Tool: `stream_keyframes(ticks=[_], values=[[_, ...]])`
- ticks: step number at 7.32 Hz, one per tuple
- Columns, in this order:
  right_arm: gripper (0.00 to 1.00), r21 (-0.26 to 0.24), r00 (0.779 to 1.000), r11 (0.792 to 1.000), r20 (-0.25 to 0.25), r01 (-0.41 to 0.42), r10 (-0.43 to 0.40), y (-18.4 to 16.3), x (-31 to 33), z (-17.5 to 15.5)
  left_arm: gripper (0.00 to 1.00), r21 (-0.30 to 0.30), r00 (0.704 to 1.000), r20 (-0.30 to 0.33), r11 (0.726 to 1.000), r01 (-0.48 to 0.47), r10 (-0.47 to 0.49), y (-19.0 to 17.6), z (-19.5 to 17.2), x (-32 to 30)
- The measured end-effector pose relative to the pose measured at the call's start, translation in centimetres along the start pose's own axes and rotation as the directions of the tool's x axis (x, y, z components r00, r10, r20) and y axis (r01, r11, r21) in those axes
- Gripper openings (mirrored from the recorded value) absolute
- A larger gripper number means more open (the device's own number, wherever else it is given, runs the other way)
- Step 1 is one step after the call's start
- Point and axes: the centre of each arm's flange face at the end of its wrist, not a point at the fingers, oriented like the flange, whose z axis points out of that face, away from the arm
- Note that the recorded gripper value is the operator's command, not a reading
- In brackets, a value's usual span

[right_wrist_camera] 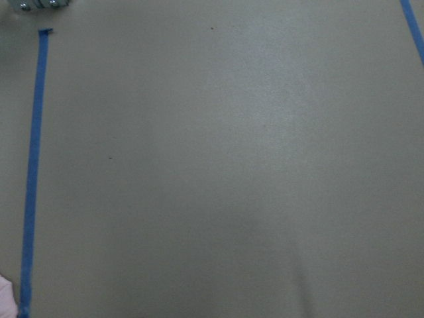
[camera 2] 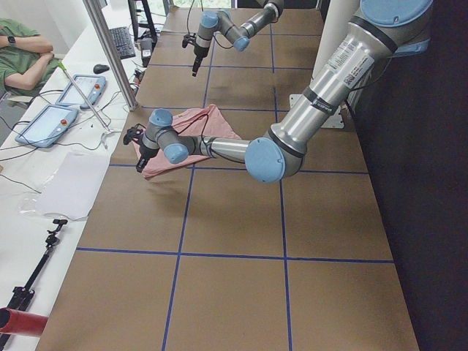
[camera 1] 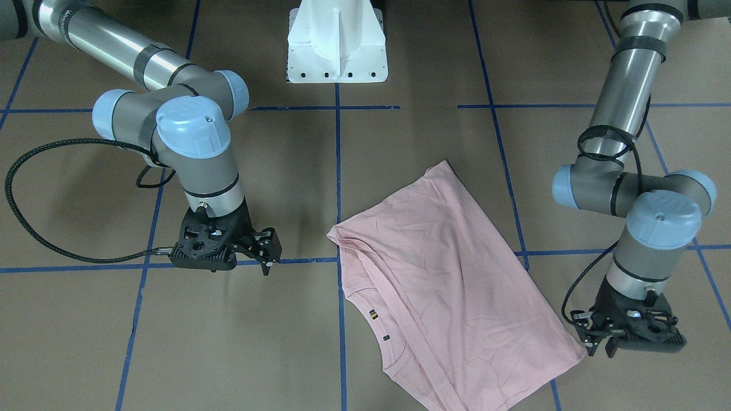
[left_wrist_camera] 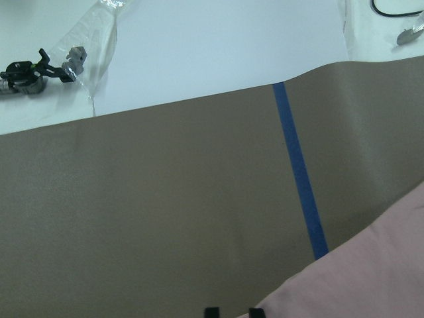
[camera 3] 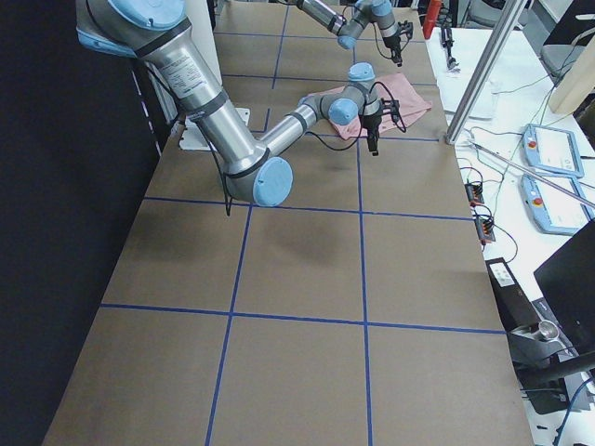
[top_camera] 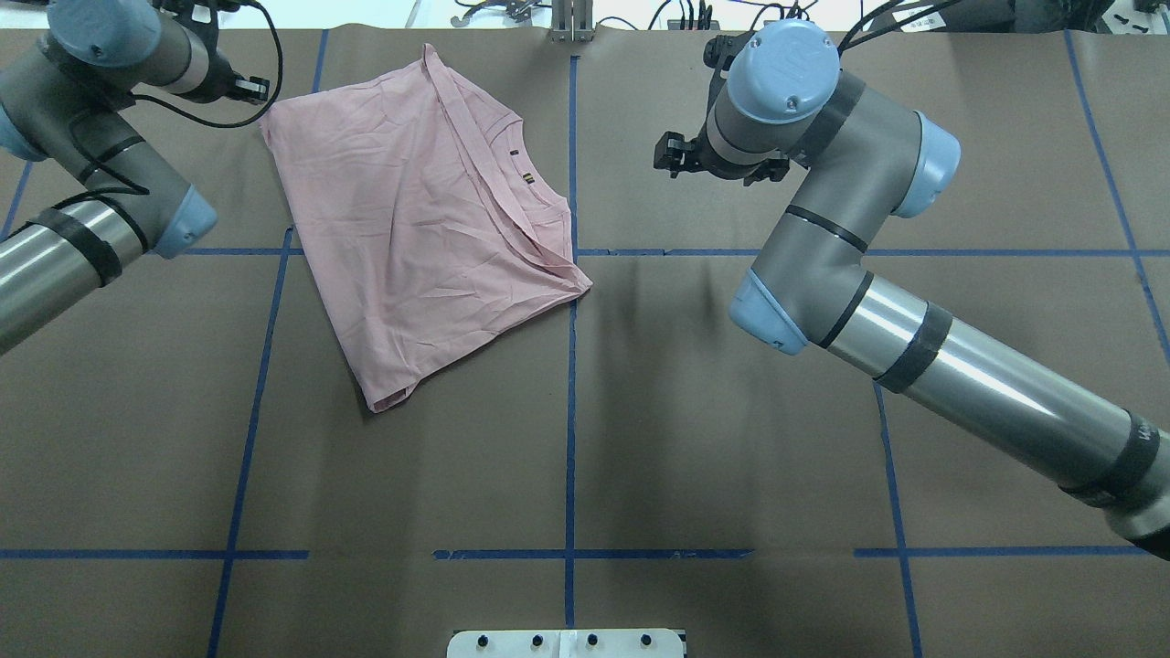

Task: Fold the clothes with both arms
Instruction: 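Reach the right gripper over the folded shirt to its collar edge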

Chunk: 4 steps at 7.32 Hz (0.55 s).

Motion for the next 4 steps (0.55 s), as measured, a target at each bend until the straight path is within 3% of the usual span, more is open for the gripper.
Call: stream_keyframes(ticks=[2,4], values=[[0.72,0.0,0.995,0.996,0.051,-0.087,0.087,0.7,-6.3,1.1,1.0,-0.012,0.997,-0.075,0.999,-0.035,0.034,0.8,-2.3,-1.5],[0.61,0.024,0.993,0.994,0.061,-0.106,0.105,2.3,-13.3,2.9,1.0,-0.007,0.995,-0.093,0.999,-0.037,0.036,0.9,-3.1,-1.5]])
